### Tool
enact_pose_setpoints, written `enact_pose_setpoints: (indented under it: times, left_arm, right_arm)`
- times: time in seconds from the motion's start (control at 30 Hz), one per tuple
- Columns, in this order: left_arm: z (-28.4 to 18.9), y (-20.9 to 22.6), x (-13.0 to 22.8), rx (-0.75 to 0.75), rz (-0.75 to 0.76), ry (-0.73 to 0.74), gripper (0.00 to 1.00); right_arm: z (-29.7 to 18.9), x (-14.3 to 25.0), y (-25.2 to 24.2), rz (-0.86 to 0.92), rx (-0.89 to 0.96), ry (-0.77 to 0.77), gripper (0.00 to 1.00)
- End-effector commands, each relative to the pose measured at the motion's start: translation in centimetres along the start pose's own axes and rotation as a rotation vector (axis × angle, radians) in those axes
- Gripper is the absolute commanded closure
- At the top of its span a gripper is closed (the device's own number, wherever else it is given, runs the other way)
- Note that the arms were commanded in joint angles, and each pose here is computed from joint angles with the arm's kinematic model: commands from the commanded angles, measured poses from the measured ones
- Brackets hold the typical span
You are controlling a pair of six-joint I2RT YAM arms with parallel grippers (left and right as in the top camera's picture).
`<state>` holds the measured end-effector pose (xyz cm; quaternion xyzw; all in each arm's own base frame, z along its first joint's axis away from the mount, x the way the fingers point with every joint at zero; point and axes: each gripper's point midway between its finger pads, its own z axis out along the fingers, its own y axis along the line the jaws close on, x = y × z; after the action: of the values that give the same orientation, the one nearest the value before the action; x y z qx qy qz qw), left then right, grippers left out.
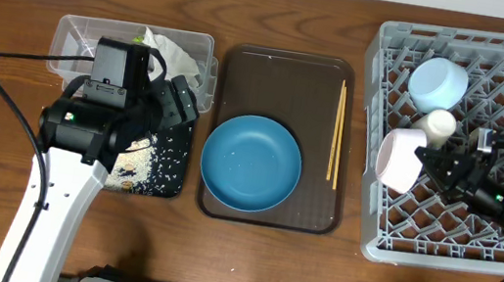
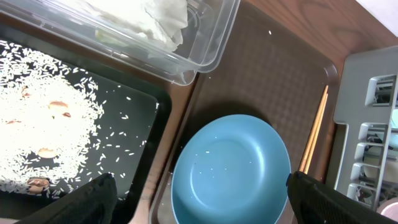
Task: Sort waste into correct bins and load items into the dishwasher rack
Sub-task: 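Lower the pink bowl into the rack's lower area and release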
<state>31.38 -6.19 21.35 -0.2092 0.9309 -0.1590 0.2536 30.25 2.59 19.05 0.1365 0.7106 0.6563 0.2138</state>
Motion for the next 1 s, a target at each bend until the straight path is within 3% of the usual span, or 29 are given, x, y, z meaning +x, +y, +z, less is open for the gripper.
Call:
enact_pose_setpoints:
  times: [0.0, 0.27, 0.33, 0.37, 0.4, 0.43, 0.47, 0.57, 0.77, 0.97]
  left_arm:
    - [-0.4, -0.2, -0.7, 0.002, 0.005, -0.018, 0.10]
    - [-0.4, -0.2, -0.7, 0.002, 0.005, -0.018, 0.10]
    - [-0.4, -0.2, -0.7, 0.002, 0.005, -0.018, 0.10]
    - [-0.4, -0.2, -0.7, 0.002, 0.005, -0.018, 0.10]
    - [-0.4, -0.2, -0.7, 0.002, 0.005, -0.018, 0.10]
    - [-0.4, -0.2, -0.7, 0.002, 0.005, -0.018, 0.10]
    - [-0.4, -0.2, -0.7, 0.002, 0.005, -0.018, 0.10]
    - [-0.4, -0.2, -0.7, 0.002, 0.005, -0.018, 0.10]
    - [-0.4, -0.2, -0.7, 0.002, 0.005, -0.018, 0.10]
    - [-0.4, -0.2, -0.7, 0.002, 0.005, -0.018, 0.10]
  right_arm:
    - [-1.0, 0.1, -0.9, -0.029, 0.071, -0.012, 0.99]
    - [-4.4, -0.3, -3.3, 0.035, 0.210, -0.081, 0.99]
    - [-5.4, -0.6, -3.7, 0.047, 0.229, -0.107, 0.91]
    - [-5.7, -0.7, -3.7, 0.051, 0.230, -0.121, 0.79]
    - [-6.2, -0.8, -3.7, 0.057, 0.231, -0.138, 0.61]
    - [-6.6, -1.0, -3.7, 0.063, 0.232, -0.154, 0.36]
    - [-7.0, -1.1, -3.8, 0.077, 0.232, -0.170, 0.21]
    - [-8.3, -1.7, -3.5, 0.117, 0.212, -0.230, 0.02]
    - [-10.3, -3.3, -2.2, 0.109, 0.162, -0.324, 0.01]
    - [-10.2, -4.4, -2.3, 0.086, 0.303, -0.260, 0.01]
